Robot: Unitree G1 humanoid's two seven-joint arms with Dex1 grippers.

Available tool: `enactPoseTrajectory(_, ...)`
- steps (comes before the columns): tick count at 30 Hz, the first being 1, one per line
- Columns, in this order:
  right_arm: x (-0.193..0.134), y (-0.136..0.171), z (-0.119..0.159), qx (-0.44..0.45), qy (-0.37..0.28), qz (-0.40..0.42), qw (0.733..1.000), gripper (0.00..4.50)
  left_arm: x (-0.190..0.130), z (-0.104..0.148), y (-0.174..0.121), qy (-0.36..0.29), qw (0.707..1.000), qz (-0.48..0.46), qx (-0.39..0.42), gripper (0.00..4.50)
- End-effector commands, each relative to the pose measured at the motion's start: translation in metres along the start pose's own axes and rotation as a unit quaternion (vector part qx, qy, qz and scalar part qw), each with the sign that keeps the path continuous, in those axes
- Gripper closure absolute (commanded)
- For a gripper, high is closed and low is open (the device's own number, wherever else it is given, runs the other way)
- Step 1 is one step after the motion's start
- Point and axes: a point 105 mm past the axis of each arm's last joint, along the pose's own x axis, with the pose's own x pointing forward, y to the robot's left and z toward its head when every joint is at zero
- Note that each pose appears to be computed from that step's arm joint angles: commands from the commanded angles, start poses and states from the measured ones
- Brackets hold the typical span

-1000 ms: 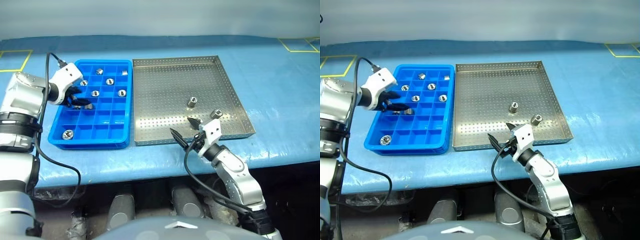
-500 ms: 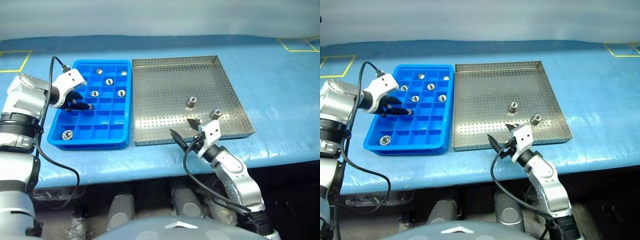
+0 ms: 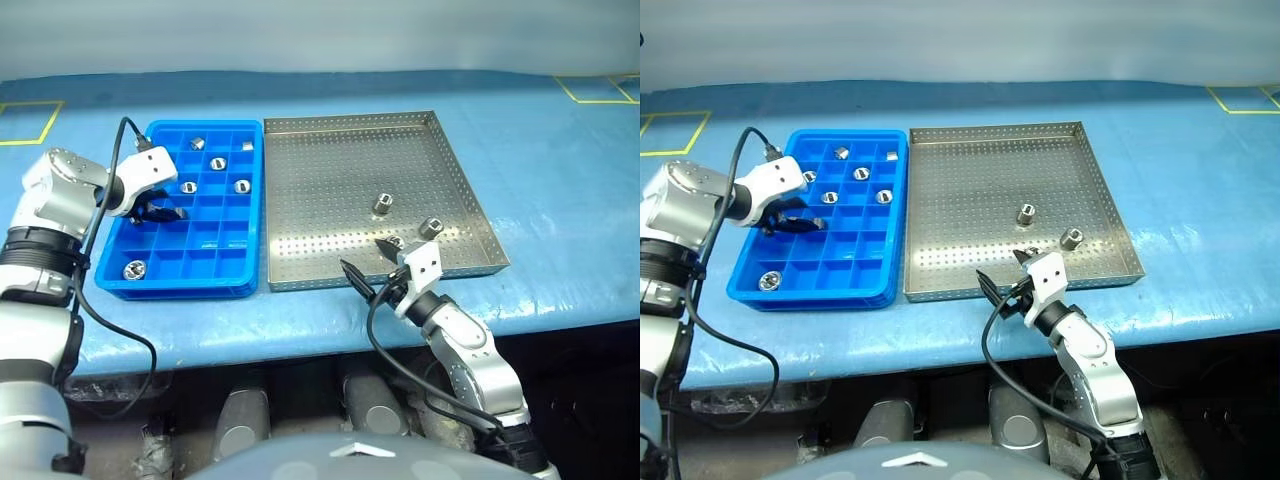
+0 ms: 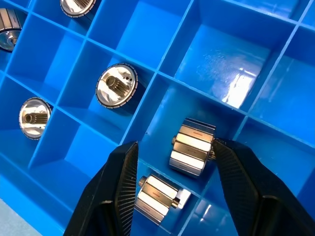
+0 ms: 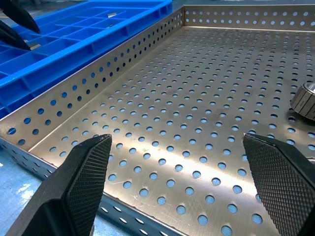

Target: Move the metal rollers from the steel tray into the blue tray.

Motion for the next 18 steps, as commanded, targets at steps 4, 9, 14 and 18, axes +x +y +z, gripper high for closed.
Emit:
enactPoseTrajectory(4,0.000,0.002,0.010,-0.008,-0.021,0.001,1.000,0.00,0.005,-0.003,0.004,0.037,0.998,0.009,0.054,1.87)
enactPoseTrajectory(9,0.001,0.003,0.010,-0.007,-0.023,0.001,1.000,0.00,0.012,-0.005,0.003,0.063,0.993,0.005,0.100,1.87)
enactPoseTrajectory(14,0.001,0.003,0.010,-0.005,-0.025,-0.002,1.000,0.00,0.013,-0.009,0.005,0.091,0.990,-0.002,0.109,1.87)
enactPoseTrajectory(18,0.001,0.003,0.009,-0.004,-0.025,-0.003,1.000,0.00,0.015,-0.009,0.005,0.093,0.992,-0.009,0.085,1.87)
